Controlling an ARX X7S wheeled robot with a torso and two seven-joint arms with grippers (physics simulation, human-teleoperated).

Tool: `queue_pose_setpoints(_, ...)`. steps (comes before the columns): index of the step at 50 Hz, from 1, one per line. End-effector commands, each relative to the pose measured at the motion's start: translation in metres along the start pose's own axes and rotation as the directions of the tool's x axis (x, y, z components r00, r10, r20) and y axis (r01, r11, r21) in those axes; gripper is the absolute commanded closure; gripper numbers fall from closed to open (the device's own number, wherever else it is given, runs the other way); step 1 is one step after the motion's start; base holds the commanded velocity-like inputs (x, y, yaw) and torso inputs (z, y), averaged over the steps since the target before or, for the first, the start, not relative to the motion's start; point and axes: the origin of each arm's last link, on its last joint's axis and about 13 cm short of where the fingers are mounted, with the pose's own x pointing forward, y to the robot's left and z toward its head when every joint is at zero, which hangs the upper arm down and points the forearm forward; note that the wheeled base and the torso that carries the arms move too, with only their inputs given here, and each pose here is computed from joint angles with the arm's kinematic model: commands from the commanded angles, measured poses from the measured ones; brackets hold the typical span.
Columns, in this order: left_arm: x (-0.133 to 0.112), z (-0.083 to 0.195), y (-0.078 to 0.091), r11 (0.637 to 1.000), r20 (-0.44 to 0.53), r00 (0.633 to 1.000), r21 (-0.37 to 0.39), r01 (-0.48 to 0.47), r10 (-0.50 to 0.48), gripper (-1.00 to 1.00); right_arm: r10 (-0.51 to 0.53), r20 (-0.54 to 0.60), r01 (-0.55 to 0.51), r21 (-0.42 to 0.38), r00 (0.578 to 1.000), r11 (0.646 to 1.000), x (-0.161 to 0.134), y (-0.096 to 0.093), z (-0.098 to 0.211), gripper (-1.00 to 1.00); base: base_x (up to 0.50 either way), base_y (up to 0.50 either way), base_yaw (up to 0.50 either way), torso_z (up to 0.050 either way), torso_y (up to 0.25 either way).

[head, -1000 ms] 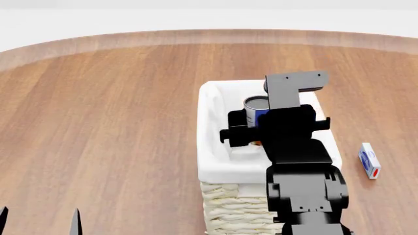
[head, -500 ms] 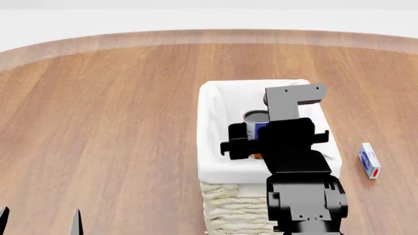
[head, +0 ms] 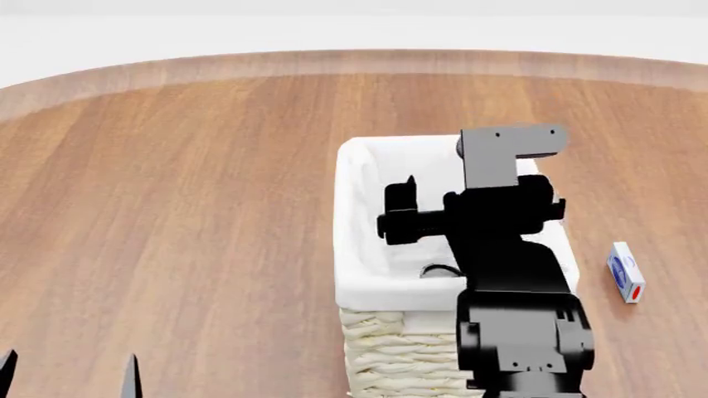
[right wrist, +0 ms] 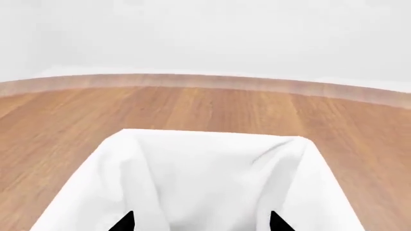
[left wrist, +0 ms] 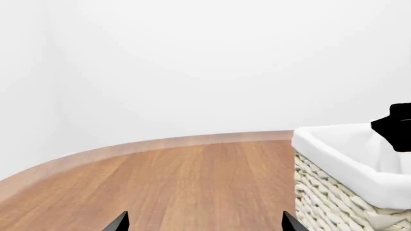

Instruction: Pick up the alphabet soup and put it in the basket.

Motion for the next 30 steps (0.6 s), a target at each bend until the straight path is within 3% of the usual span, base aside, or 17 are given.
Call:
queue_pose_setpoints(1, 0.0, 0.0, 0.0, 1.0, -0.001, 1.0, 0.002, 0.001, -0.001, -1.0, -0.02, 0.214, 0.011, 0.043, 0.977, 0.999, 0.003, -0.001, 0.017, -1.0, 0.0, 0.0, 0.0, 0.0, 0.0)
queue_pose_setpoints(4, 0.0, 0.0, 0.0, 1.0, -0.001, 1.0, -0.001, 0.002, -0.002, -1.0, -0.034, 0.277, 0.023, 0.041, 0.96, 0.999, 0.004, -0.002, 0.024, -1.0, 0.0, 0.0, 0.0, 0.0, 0.0)
queue_pose_setpoints(16, 0.0, 0.001, 0.0, 1.0, 0.0, 1.0, 0.001, 0.001, -0.001, -1.0, -0.046, 0.319, 0.035, 0.04, 0.947, 0.999, 0.003, -0.007, 0.027, -1.0, 0.0, 0.0, 0.0, 0.0, 0.0)
queue_pose_setpoints(22, 0.0, 0.0, -0.001, 1.0, -0.001, 1.0, 0.001, 0.002, -0.002, -1.0, -0.047, 0.39, 0.032, 0.045, 0.92, 0.998, 0.002, -0.011, 0.032, -1.0, 0.0, 0.0, 0.0, 0.0, 0.0)
queue_pose_setpoints(24, 0.0, 0.001, -0.001, 1.0, 0.001, 1.0, 0.001, 0.003, -0.003, -1.0, -0.036, 0.334, 0.021, 0.049, 0.942, 0.999, -0.008, -0.008, 0.015, -1.0, 0.0, 0.0, 0.0, 0.0, 0.0)
queue_pose_setpoints(26, 0.0, 0.001, -0.001, 1.0, 0.001, 1.0, 0.002, 0.004, -0.004, -1.0, -0.024, 0.4, 0.013, 0.029, 0.916, 1.0, -0.023, -0.005, 0.027, -1.0, 0.0, 0.0, 0.0, 0.0, 0.0)
queue_pose_setpoints(28, 0.0, 0.001, -0.001, 1.0, 0.001, 1.0, 0.003, 0.006, -0.006, -1.0, -0.016, 0.522, 0.026, -0.012, 0.853, 1.0, -0.047, 0.0, 0.052, -1.0, 0.0, 0.0, 0.0, 0.0, 0.0)
queue_pose_setpoints(30, 0.0, 0.001, -0.001, 1.0, 0.001, 1.0, 0.002, 0.006, -0.006, -1.0, -0.014, 0.547, 0.026, -0.015, 0.837, 1.0, -0.059, 0.003, 0.055, -1.0, 0.0, 0.0, 0.0, 0.0, 0.0)
